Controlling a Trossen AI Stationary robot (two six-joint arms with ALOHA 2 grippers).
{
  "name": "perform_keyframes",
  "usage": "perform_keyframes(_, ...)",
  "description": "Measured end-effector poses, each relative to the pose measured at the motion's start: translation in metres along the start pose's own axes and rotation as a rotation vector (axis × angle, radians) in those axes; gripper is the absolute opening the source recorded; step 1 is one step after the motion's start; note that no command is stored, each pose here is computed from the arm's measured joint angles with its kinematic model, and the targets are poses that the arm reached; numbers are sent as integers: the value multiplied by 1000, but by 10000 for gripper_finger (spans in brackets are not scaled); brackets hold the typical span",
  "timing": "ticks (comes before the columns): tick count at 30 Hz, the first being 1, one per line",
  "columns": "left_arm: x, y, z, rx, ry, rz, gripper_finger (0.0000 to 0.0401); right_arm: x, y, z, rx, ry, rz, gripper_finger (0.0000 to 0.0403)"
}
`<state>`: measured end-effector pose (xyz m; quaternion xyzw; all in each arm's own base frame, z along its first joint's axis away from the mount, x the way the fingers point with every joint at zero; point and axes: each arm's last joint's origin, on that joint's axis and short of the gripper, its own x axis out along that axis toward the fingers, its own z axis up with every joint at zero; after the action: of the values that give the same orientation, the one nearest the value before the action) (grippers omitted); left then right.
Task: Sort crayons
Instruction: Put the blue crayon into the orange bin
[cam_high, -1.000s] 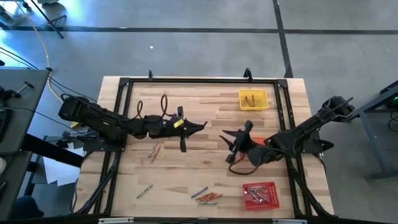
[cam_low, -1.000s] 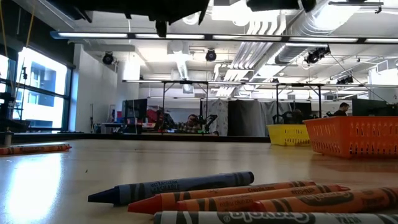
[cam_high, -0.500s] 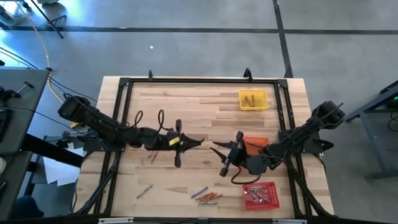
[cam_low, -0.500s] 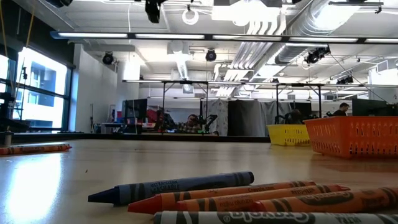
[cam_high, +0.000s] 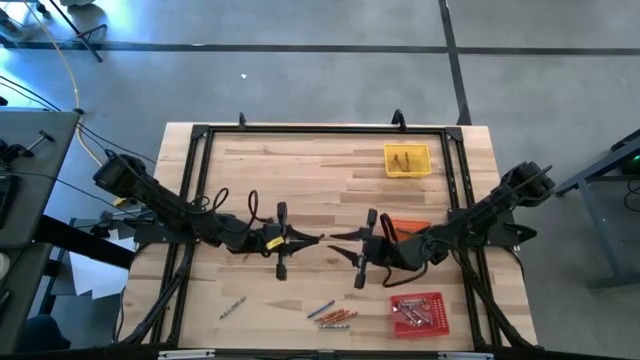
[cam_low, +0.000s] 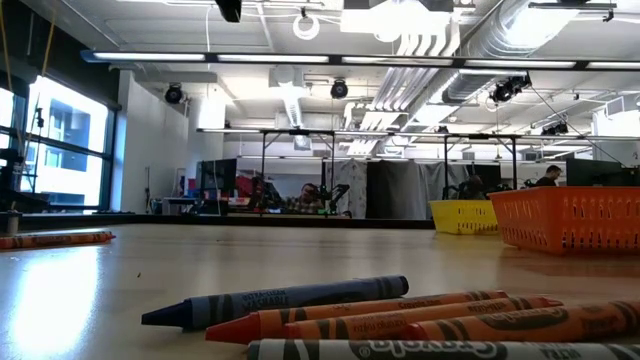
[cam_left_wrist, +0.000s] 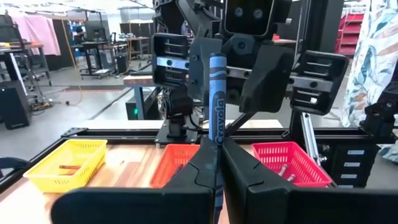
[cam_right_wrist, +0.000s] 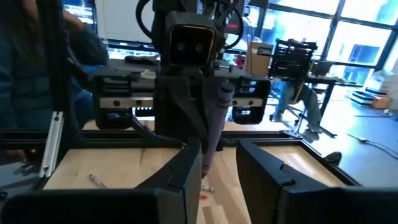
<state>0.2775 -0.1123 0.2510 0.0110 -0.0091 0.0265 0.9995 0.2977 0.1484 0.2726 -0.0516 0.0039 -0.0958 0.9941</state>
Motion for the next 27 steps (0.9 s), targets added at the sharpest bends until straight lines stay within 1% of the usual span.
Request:
perform_keyframes(6,3,-2,-6,0,7,1,0,8,-7,-1,41,-8,70,94)
perform_keyframes(12,6,-2,-10,-15,17,10,0,11,-11,-1,57,-8,66,94)
perform_keyframes(22,6,-2,-7,-34,-12,11,0,12,-12,0,71,-29,63,94)
perform_keyframes(27,8,-3,-9,-39,-24,-2,0,19,-14,-5,77,-30,89,94)
